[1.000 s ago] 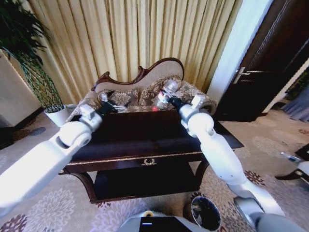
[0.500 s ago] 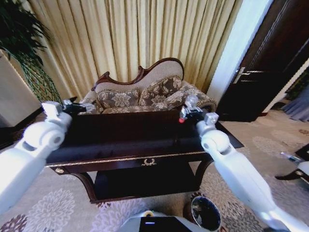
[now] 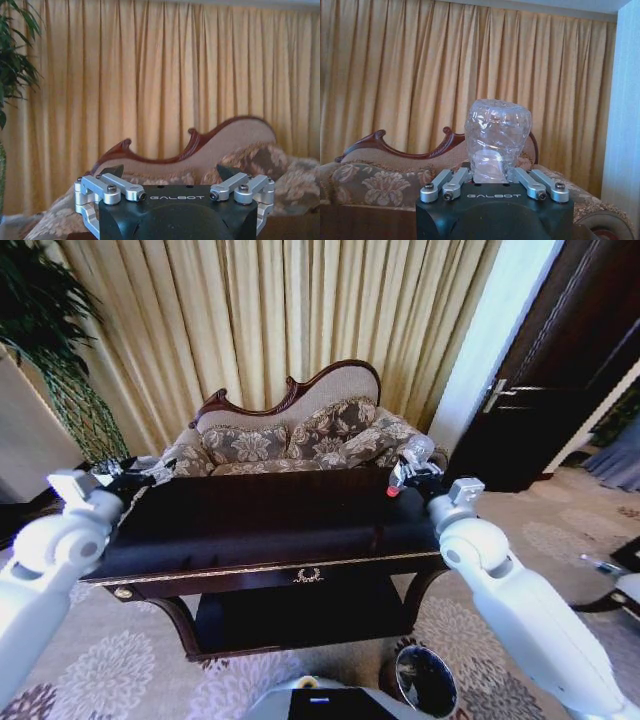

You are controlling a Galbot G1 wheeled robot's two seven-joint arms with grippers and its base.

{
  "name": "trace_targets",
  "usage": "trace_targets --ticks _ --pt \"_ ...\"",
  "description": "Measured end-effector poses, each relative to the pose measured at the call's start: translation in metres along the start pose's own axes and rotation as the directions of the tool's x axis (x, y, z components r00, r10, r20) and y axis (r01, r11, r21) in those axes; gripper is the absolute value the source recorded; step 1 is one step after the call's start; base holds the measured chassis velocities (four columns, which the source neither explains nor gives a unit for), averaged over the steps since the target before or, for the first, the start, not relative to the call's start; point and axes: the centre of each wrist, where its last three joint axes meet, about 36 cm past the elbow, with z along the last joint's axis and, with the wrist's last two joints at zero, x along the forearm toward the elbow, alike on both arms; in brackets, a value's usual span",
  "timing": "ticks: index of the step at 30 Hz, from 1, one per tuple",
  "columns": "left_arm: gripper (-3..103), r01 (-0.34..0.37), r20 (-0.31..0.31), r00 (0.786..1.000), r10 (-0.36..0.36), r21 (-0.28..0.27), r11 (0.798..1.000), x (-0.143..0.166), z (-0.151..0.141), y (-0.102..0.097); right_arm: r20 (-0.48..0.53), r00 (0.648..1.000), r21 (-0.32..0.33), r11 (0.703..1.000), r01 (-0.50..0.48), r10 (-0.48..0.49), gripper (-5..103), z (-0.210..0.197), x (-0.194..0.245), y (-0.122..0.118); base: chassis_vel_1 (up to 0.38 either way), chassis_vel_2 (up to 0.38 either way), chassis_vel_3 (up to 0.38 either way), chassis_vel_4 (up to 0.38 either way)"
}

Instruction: Move to the front of the table and place the trash on the table into the trash bin.

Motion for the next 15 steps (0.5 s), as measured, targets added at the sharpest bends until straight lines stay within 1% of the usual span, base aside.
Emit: trace_targets --ticks 2,3,7,11,15 --pt "100 -0.001 0.003 1.0 0.001 0.001 1.0 0.001 0.0 0.0 0.0 1.0 -0.001 1.0 0.001 -0.001 26 0.0 0.001 0.0 0.038 -0.054 -0.063 0.037" --pt "100 -0.001 0.024 1.0 0.001 0.004 1.0 0.008 0.003 0.004 -0.003 1.0 -0.003 1.0 0.014 -0.014 26 -0.002 0.006 0.003 0.066 -0.056 -0.056 0.066" --pt "100 0.017 0.031 0.999 -0.018 0.007 1.0 0.019 0.004 0.009 -0.005 1.0 0.001 1.0 0.03 -0.03 26 -0.003 0.014 0.007 0.124 -0.113 -0.106 0.105" --pt "100 0.035 0.036 0.999 -0.035 -0.002 0.999 0.029 0.003 0.013 -0.007 0.999 0.007 0.999 0.041 -0.041 26 -0.004 0.027 0.009 0.168 -0.172 -0.171 0.175" --pt "100 0.036 0.036 0.999 -0.036 -0.007 0.999 0.031 0.003 0.013 -0.005 0.999 0.007 0.999 0.039 -0.039 26 -0.004 0.032 0.01 0.196 -0.188 -0.196 0.201"
